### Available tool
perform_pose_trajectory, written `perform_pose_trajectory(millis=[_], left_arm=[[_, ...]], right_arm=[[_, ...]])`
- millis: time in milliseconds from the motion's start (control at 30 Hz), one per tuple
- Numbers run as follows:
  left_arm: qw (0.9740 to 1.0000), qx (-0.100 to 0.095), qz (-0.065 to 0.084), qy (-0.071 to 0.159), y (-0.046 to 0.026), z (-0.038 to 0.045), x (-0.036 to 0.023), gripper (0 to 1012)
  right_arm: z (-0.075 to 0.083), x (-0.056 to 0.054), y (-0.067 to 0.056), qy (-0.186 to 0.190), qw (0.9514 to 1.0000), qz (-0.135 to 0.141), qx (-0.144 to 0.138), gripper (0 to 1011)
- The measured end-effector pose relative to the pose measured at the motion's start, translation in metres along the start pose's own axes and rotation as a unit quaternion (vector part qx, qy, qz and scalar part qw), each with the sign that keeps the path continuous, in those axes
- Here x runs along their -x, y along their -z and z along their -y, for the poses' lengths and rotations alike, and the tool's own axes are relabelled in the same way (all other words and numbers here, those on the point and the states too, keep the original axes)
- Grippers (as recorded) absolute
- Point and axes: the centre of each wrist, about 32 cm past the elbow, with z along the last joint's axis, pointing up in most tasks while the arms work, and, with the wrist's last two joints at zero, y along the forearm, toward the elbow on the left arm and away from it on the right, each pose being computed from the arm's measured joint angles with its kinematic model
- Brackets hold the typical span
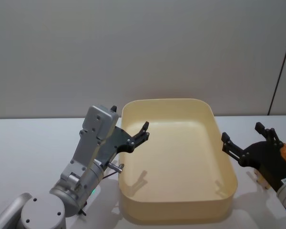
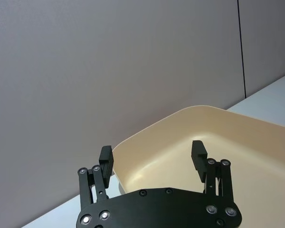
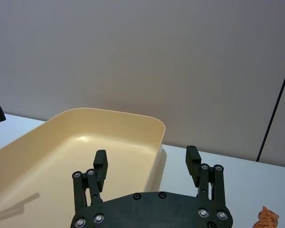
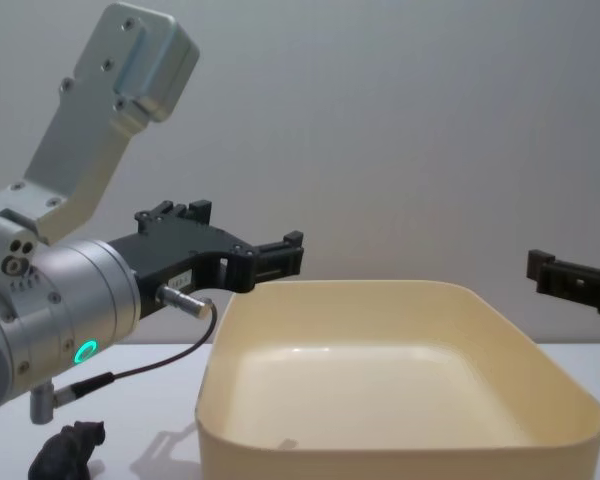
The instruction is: Pick up the toy alternately with two hands and place it into the central storage box.
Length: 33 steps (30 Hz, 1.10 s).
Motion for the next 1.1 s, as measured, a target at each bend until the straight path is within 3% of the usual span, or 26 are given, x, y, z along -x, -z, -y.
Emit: perform_pose_trajectory(millis=[1100], left_arm=[[1.0000, 0.000, 0.000, 0.000, 0.0000, 0.0000, 0.0000, 1002]], right_arm=[[0.0000, 0.0000, 0.0000, 0.000, 1.0000, 0.000, 0.000, 1001]])
